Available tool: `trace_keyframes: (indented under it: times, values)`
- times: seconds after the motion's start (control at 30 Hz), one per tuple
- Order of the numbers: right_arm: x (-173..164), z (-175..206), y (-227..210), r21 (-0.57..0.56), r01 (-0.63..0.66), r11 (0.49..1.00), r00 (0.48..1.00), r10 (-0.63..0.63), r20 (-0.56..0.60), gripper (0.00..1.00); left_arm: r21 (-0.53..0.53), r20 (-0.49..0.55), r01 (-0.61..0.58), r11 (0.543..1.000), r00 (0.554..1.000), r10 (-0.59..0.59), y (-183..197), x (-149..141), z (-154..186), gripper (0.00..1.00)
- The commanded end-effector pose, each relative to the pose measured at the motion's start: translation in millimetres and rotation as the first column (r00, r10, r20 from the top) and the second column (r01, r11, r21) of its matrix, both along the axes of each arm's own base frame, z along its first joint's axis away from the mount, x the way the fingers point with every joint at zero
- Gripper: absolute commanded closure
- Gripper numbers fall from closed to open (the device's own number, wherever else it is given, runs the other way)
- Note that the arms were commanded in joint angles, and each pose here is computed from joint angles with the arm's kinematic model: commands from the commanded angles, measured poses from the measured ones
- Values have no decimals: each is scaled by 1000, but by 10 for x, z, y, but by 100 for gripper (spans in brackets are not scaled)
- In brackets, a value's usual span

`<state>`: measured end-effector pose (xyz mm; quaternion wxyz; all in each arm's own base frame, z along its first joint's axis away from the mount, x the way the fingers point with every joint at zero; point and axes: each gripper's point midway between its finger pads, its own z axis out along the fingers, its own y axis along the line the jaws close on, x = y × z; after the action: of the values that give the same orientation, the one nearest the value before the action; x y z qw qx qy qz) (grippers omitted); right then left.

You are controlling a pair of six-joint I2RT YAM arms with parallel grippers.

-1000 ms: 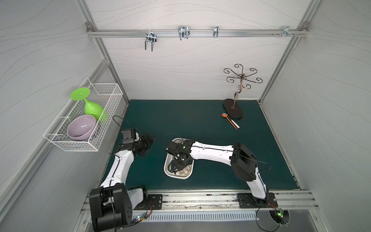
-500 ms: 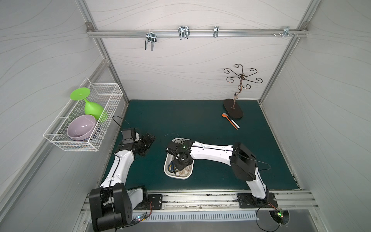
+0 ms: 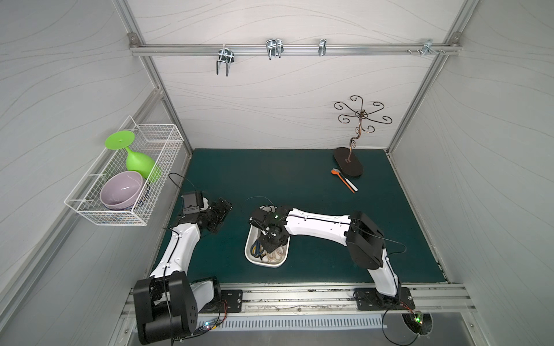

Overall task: Take the scissors out of the storage box
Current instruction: Pick up the scissors from the storage box.

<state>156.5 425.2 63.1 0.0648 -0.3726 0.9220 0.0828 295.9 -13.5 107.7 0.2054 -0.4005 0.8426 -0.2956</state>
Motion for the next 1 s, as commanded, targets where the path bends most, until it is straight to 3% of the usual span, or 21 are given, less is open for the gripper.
trace_keyframes:
  times: [0.0,0.63,0.97]
  values:
    - [74,244,-87,0,8,1000,1000,-8,29,100,-12,33,3,1000,999,-2,2,82,49,6]
    - [159,437,-30,43,5,999,998,-8,59,100,-11,30,5,1000,1000,-4,1,84,12,7]
    - [301,719,72,71,-6,997,992,-3,123,100,-23,21,22,999,1000,-21,9,229,24,8]
